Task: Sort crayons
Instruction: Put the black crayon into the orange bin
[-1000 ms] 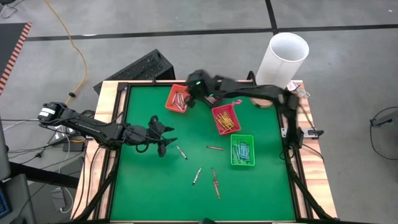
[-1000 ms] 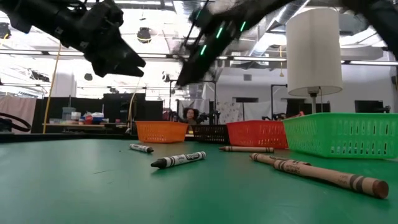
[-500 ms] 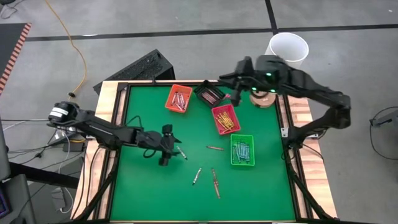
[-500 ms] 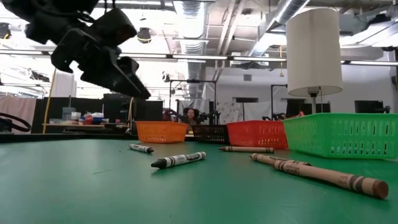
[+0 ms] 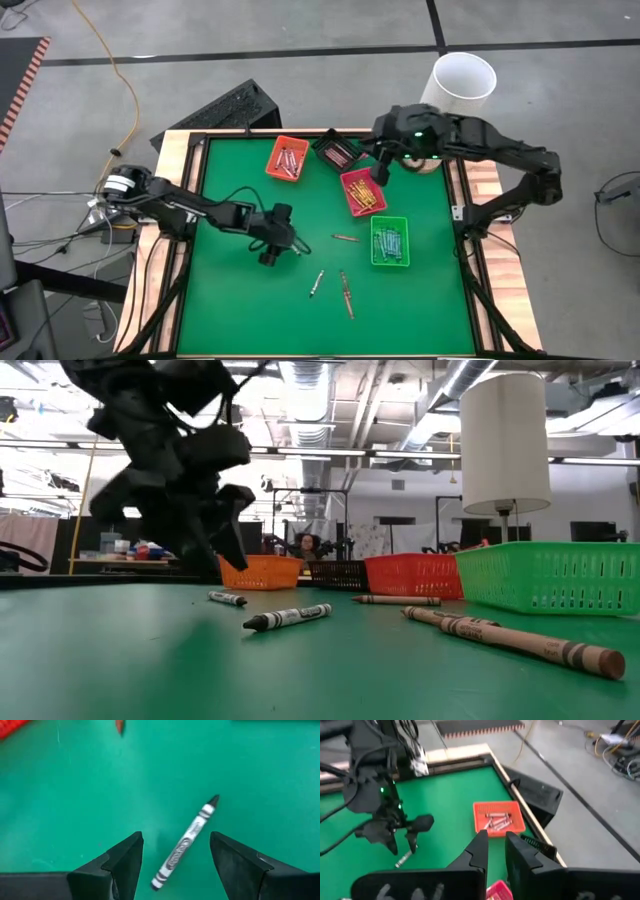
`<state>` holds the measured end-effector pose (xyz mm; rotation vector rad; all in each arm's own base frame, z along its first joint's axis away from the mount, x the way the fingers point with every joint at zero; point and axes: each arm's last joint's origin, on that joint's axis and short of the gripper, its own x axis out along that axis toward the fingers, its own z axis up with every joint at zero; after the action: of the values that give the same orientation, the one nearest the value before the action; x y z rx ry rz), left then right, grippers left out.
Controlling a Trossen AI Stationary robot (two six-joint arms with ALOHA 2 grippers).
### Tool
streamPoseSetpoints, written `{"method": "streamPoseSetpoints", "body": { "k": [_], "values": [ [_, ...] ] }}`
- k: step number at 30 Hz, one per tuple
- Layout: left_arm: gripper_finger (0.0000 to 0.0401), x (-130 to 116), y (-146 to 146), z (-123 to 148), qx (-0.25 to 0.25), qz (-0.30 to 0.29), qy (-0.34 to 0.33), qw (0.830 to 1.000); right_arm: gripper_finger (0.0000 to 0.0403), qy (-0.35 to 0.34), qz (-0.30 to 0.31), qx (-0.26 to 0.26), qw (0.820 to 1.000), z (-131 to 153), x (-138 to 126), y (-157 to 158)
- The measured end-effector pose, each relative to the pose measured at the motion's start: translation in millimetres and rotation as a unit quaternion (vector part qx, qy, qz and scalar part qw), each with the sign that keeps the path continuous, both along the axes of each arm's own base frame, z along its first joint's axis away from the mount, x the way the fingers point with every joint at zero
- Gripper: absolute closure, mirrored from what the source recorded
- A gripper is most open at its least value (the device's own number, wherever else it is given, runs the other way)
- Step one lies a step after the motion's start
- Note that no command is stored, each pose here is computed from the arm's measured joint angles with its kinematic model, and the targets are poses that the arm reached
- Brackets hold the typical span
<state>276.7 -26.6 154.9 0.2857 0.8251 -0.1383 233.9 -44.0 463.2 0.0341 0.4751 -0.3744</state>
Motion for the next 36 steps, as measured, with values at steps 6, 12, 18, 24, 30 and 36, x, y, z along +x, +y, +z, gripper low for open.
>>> {"method": "streamPoseSetpoints", "body": {
  "k": [6, 12, 18, 24, 30, 36],
  "values": [
    [0.0179, 0, 16, -10, -0.019, -0.018, 0.031, 0.999, 0.0342, 0.058, 0.006, -0.002, 0.998, -22, 29, -5],
    [0.0180, -4, 25, -18, -0.007, -0.026, 0.073, 0.997, 0.0342, 0.098, 0.010, 0.001, 0.995, -42, 54, -8],
    [0.0227, -5, 27, -19, -0.012, -0.025, 0.081, 0.996, 0.0342, 0.114, 0.025, -0.005, 0.993, -50, 64, -5],
    [0.0336, -6, 27, -19, -0.004, -0.028, 0.082, 0.996, 0.0342, 0.102, 0.035, -0.008, 0.994, -47, 63, 2],
    [0.0393, -6, 28, -19, -0.005, -0.012, 0.082, 0.997, 0.0342, 0.098, 0.046, -0.007, 0.994, -45, 62, 10],
    [0.0391, -4, 28, -18, -0.028, 0.038, 0.072, 0.996, 0.0342, 0.076, 0.034, -0.018, 0.996, -40, 63, 18]
  ]
}}
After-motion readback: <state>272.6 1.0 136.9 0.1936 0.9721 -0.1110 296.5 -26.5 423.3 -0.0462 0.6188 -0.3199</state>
